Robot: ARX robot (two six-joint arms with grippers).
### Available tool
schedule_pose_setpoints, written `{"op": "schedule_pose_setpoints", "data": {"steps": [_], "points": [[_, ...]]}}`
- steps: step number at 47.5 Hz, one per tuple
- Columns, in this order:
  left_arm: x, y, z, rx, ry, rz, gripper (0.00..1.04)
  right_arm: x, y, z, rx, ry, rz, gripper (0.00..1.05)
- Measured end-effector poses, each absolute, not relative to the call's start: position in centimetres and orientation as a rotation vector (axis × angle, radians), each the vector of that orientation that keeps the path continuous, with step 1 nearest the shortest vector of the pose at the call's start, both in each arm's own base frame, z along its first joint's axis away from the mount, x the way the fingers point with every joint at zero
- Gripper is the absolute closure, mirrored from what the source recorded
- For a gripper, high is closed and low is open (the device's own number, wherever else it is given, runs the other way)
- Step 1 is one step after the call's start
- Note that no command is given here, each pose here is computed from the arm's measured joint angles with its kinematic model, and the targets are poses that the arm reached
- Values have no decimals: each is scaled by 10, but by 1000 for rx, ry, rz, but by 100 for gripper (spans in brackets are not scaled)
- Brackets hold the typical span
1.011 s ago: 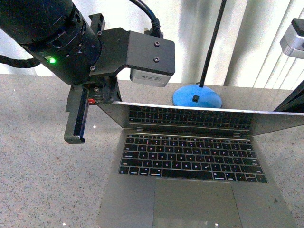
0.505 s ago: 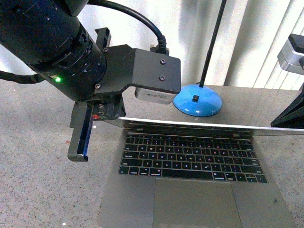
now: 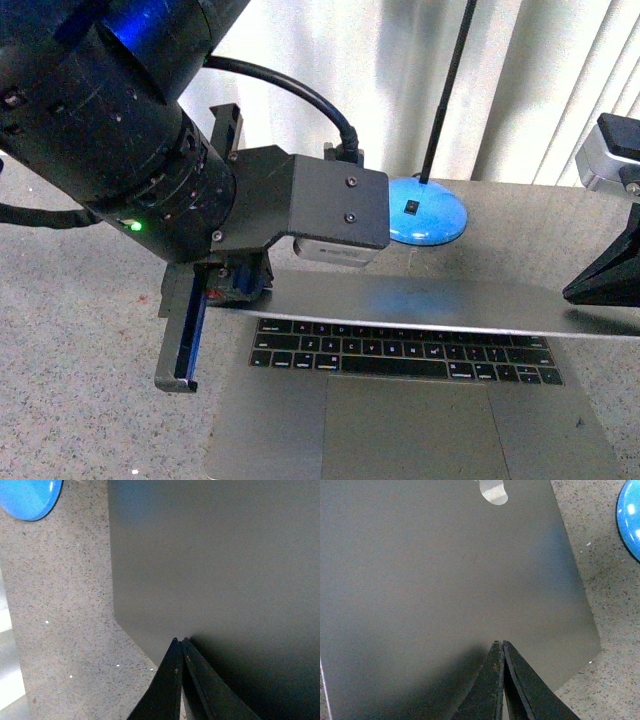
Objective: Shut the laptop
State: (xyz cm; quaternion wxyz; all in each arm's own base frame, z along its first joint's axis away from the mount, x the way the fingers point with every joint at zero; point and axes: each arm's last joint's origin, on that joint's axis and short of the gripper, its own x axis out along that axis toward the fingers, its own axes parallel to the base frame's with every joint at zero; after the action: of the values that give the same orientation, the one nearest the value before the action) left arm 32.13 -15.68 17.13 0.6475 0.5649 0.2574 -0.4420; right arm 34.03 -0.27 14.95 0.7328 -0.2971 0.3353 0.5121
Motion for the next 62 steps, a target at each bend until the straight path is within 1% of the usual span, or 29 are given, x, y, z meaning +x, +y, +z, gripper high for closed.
{"op": "schedule_pose_setpoints", "data": {"steps": [39,62], "points": [[302,-168,122,1230,635,-1074,101,322,0,103,-607,802,1157,102],[290,-172,98,1210,680,-1112,101,304,-3,70,-581,890,1176,102]]}}
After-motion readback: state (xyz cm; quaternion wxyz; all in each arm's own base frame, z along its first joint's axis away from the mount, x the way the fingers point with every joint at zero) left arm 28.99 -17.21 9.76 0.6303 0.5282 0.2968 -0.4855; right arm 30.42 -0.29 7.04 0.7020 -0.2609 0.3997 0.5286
